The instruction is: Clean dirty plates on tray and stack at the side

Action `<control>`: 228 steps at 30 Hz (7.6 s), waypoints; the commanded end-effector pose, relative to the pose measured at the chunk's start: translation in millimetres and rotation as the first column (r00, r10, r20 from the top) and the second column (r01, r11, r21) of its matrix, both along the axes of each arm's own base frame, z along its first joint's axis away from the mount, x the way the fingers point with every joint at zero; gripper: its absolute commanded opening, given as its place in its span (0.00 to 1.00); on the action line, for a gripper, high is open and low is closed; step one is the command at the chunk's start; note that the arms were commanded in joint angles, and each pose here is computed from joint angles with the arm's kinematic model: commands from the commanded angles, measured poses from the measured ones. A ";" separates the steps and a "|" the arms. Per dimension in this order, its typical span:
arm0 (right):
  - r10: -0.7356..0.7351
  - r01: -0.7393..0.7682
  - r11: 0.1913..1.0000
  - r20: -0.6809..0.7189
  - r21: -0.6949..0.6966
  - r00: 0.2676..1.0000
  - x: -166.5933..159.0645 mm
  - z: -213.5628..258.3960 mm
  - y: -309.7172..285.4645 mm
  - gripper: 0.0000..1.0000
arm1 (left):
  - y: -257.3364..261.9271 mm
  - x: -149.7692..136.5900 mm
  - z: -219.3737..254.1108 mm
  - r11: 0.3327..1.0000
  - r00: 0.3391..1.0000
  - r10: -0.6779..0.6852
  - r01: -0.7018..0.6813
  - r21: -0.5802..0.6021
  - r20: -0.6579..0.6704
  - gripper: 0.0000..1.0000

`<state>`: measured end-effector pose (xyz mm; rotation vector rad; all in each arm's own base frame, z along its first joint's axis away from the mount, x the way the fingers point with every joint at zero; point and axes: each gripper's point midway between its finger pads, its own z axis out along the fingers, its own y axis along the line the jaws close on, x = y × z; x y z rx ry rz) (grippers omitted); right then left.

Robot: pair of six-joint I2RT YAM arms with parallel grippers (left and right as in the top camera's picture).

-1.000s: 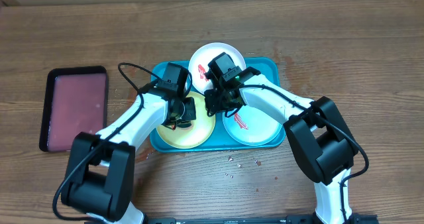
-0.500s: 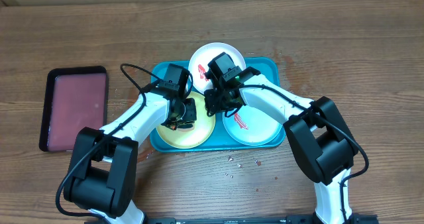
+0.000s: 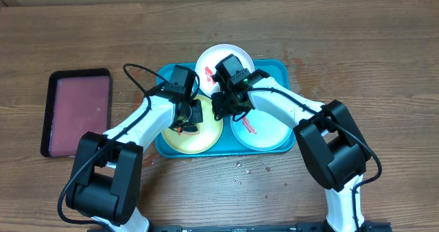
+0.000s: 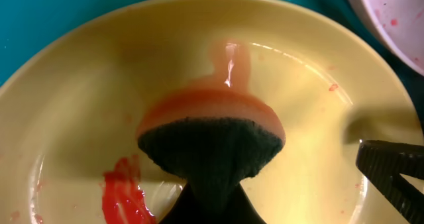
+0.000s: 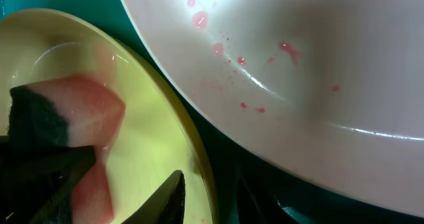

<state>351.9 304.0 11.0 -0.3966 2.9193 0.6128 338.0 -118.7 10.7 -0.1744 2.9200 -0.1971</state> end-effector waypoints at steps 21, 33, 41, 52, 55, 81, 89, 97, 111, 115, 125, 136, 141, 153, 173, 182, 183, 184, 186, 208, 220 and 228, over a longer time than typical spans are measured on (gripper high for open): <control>-0.005 0.004 0.999 -0.016 -0.033 1.000 -3.8 -12.0 -4.3 0.28 | 0.0 17.7 26.2 0.998 0.999 -0.030 0.030 0.046 0.017 0.04; -0.005 0.004 0.999 -0.020 -0.035 1.000 -4.6 -12.3 -4.9 0.28 | 6.2 -15.9 -14.7 0.998 0.996 -0.040 0.044 0.041 -0.084 0.07; -0.005 0.004 0.999 -0.019 -0.035 1.000 -4.5 -12.2 -4.8 0.28 | 39.5 -19.5 -14.8 0.976 0.996 0.000 0.020 0.218 -0.088 0.52; -0.005 0.004 0.999 -0.019 -0.035 1.000 -4.5 -12.2 -4.8 0.28 | 26.4 -16.4 -12.4 0.989 0.996 -0.013 0.026 0.148 -0.088 0.04; -0.004 0.004 0.999 -0.019 -0.035 1.000 -4.5 -12.2 -4.8 0.28 | 42.4 -22.5 -12.7 0.979 0.993 0.014 0.009 0.202 -0.115 0.04; -0.004 0.004 0.999 -0.016 -0.033 1.000 -3.8 -12.0 -4.3 0.28 | -8.0 1.9 4.1 0.980 0.996 -0.021 0.004 -0.201 -0.083 0.04; -0.004 0.004 0.999 -0.019 -0.035 1.000 -4.5 -12.2 -4.8 0.28 | 41.3 1.7 -25.3 0.996 0.999 0.049 -0.047 0.075 -0.021 0.04; -0.008 0.008 0.999 -0.018 -0.048 1.000 -4.6 -13.2 -7.3 0.27 | 122.8 6.4 7.5 0.839 0.984 0.160 -0.178 0.514 0.080 0.04; 0.001 0.001 1.000 0.064 -0.027 0.998 12.9 22.5 5.3 0.04 | 102.8 45.2 155.8 0.946 0.912 0.273 -0.312 0.085 0.305 0.04; 0.019 -0.006 0.997 0.162 -0.081 0.987 24.1 51.7 8.7 0.04 | 156.2 25.9 169.7 0.893 0.865 0.403 -0.443 0.080 0.300 0.04; 0.103 0.181 0.896 0.585 -0.407 0.805 56.8 144.3 8.8 0.04 | 272.9 -21.0 153.1 0.646 0.640 0.743 -0.762 0.040 0.197 0.04; 0.588 0.283 0.559 0.613 -0.779 0.527 45.8 215.4 17.1 0.04 | 294.7 -31.9 150.5 0.575 0.569 0.802 -0.818 0.022 0.184 0.04; 0.652 0.373 0.487 0.613 -0.790 0.447 39.1 244.7 30.9 0.04 | 295.1 -31.6 150.7 0.575 0.568 0.802 -0.818 0.021 0.186 0.05; 0.585 0.413 0.565 0.699 -0.715 0.410 42.8 253.8 40.7 0.04 | 295.7 -31.5 150.9 0.574 0.567 0.802 -0.818 0.021 0.188 0.04; -0.376 0.353 0.923 0.165 0.153 0.912 130.4 163.8 -186.0 0.04 | 293.1 -31.0 150.4 0.579 0.572 0.801 -0.815 0.013 0.179 0.04; -0.657 0.657 0.752 -0.025 0.052 0.754 129.5 76.3 -347.1 0.04 | 292.5 -30.7 150.3 0.580 0.572 0.801 -0.814 0.010 0.177 0.04; -0.673 0.674 0.738 -0.026 0.045 0.739 128.8 71.1 -357.8 0.04 | 292.5 -30.6 150.3 0.580 0.572 0.801 -0.814 0.010 0.178 0.04; -0.688 0.688 0.725 -0.022 0.033 0.726 128.1 66.8 -367.7 0.04 | 292.5 -30.6 150.3 0.580 0.572 0.801 -0.814 0.010 0.178 0.04; -0.719 0.719 0.695 -0.003 -0.020 0.695 124.2 58.3 -389.8 0.04 | 292.5 -30.6 150.3 0.580 0.572 0.801 -0.814 0.010 0.178 0.04; -0.537 0.537 0.837 -0.028 0.102 0.843 139.7 60.5 -282.0 0.26 | 288.7 -28.4 150.1 0.588 0.579 0.798 -0.809 -0.012 0.167 0.04; -0.229 0.260 0.962 0.271 -0.085 0.935 157.4 20.6 -106.4 0.60 | 285.8 -26.9 150.0 0.594 0.583 0.796 -0.804 -0.027 0.160 0.04; -0.166 0.197 0.975 0.252 -0.101 0.953 142.6 4.0 -74.7 0.44 | 285.7 -26.9 150.0 0.594 0.584 0.796 -0.804 -0.027 0.159 0.04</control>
